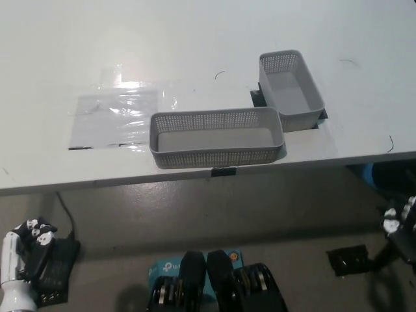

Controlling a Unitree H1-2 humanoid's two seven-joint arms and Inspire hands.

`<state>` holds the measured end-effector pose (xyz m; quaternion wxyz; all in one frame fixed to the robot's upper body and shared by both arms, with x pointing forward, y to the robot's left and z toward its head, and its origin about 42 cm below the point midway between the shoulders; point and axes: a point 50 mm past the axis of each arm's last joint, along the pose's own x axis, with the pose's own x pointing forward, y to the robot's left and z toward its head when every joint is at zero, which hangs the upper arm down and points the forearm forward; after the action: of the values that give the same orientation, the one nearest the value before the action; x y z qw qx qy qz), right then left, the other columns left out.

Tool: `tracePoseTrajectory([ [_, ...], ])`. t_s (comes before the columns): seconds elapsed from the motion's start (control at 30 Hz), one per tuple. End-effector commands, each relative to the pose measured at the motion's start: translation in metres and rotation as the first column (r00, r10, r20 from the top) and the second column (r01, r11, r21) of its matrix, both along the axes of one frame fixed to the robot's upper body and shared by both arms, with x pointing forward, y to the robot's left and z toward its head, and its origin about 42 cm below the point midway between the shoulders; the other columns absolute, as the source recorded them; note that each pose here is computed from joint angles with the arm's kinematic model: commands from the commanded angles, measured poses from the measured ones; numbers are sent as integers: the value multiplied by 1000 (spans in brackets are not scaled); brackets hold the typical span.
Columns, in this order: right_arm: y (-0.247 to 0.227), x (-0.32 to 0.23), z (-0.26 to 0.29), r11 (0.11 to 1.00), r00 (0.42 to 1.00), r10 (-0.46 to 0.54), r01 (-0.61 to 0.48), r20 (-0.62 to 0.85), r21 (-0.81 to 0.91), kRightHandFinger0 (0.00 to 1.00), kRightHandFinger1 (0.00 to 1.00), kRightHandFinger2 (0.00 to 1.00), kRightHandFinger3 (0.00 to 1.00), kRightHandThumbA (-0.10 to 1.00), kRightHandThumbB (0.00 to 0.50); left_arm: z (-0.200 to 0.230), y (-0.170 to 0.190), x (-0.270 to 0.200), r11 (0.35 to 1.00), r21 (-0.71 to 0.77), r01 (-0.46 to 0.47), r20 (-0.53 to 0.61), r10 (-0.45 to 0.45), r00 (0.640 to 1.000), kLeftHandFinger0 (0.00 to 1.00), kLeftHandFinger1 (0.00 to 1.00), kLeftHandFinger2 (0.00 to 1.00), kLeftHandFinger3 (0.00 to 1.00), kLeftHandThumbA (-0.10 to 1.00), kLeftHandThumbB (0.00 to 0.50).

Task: The robot uses its right hand to pick up the grey box kept on the middle on the desk and place it on top of another box next to it in a right angle

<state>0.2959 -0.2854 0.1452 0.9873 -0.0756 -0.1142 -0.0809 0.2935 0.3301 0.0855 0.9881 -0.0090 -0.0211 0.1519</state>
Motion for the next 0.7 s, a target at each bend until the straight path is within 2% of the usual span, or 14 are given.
tracePoseTrajectory([
  [0.0,-1,10,49,994,994,45,-35,103,-102,595,575,665,973,242,278,12,9,-1,999,31,-17,52,16,999,0,88,183,348,674,467],
  [0.07,-2,18,74,980,980,107,-76,166,-182,624,603,701,1000,205,250,12,9,0,999,28,-15,46,14,999,0,69,175,334,676,477],
  [0.17,2,34,121,926,964,197,-123,178,-356,679,694,794,1000,346,321,11,12,-3,999,40,-10,39,9,999,0,52,161,328,706,500],
  [0.23,5,42,136,901,954,238,-147,181,-409,717,736,814,1000,369,342,12,13,-3,999,43,-7,38,5,999,0,48,154,315,705,500],
  [0.27,8,48,147,887,950,257,-159,177,-434,715,738,812,1000,385,374,12,13,-3,999,43,-5,36,3,999,0,50,156,312,705,500],
  [0.37,12,52,154,869,945,281,-176,166,-463,696,741,822,1000,393,386,12,13,-4,999,46,1,34,-2,999,0,54,161,318,706,500],
  [0.4,20,64,171,814,936,322,-198,139,-546,764,816,880,1000,374,400,12,13,-5,999,42,8,35,-9,999,0,23,138,307,715,500],
  [0.43,22,67,173,801,933,334,-207,132,-562,776,815,888,1000,371,407,11,13,-5,999,46,7,36,-9,999,0,15,128,304,719,500],
  [0.5,26,78,179,768,929,356,-234,95,-597,893,861,941,1000,390,412,12,14,-5,999,44,10,34,-12,999,0,9,122,298,723,500],
  [0.57,28,81,182,751,932,355,-233,80,-618,924,889,949,1000,407,417,12,14,-5,999,50,12,34,-14,999,0,7,123,300,727,500],
  [0.67,28,92,186,729,929,363,-233,75,-644,932,899,956,1000,365,405,13,14,-4,999,49,17,34,-19,999,0,0,101,281,741,500],
])
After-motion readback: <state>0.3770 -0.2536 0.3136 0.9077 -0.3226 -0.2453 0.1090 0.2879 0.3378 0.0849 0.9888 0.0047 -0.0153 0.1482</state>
